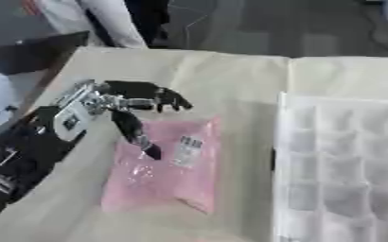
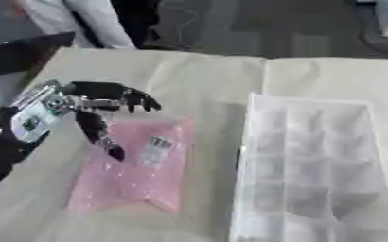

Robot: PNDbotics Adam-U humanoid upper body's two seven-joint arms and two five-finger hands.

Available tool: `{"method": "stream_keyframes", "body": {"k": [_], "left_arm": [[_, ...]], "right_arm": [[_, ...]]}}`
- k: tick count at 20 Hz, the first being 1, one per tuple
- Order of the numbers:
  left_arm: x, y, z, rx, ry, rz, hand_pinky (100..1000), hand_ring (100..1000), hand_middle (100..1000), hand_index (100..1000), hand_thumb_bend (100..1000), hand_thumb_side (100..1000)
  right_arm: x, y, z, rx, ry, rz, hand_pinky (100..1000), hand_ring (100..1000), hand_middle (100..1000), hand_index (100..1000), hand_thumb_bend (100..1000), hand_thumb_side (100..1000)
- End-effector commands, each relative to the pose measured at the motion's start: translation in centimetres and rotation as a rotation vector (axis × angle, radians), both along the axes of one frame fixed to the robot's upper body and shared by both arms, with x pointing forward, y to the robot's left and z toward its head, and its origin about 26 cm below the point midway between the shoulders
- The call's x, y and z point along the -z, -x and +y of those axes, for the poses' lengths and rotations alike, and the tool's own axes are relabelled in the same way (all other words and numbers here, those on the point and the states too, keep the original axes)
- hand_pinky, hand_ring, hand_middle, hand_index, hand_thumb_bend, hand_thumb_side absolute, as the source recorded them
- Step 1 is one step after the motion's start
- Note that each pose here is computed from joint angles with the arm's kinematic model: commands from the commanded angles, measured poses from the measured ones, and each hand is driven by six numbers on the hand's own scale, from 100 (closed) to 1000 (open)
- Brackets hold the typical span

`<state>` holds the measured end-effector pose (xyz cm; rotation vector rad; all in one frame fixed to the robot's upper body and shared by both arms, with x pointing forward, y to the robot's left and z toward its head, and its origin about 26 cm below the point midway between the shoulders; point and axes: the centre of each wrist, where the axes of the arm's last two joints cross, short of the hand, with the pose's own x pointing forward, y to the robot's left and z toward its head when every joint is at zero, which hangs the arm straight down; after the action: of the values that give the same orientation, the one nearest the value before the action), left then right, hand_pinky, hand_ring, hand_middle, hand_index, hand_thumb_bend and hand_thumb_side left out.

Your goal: Pick up objects on the table and place them in the box.

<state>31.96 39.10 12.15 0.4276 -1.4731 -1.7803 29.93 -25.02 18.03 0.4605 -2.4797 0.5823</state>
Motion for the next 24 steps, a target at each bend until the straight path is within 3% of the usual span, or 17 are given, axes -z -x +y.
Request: {"method": "stream_keyframes", "body": {"k": [1, 6, 13, 24], "left_arm": [[-0.2, -0.2, 0.0, 0.127, -0.109, 0.05, 586, 823, 868, 1000, 753, 863], [1.6, -0.3, -0.8, 0.156, -0.126, 0.107, 576, 813, 862, 991, 772, 857], [2.4, -0.1, -2.0, 0.194, -0.138, 0.105, 582, 817, 860, 984, 760, 861], [1.8, 0.3, -2.9, 0.211, -0.191, 0.055, 632, 849, 883, 1000, 798, 873]], "right_arm": [[-0.9, 0.1, 0.2, -0.013, 0.006, -0.036, 553, 632, 611, 662, 444, 752], [-1.0, 0.1, 0.3, -0.019, 0.006, -0.04, 554, 632, 611, 662, 444, 752], [-1.2, 0.0, 0.4, -0.026, 0.005, -0.046, 554, 632, 611, 662, 444, 751], [-1.3, 0.0, 0.4, -0.028, 0.0, -0.048, 552, 630, 609, 661, 444, 751]]}}
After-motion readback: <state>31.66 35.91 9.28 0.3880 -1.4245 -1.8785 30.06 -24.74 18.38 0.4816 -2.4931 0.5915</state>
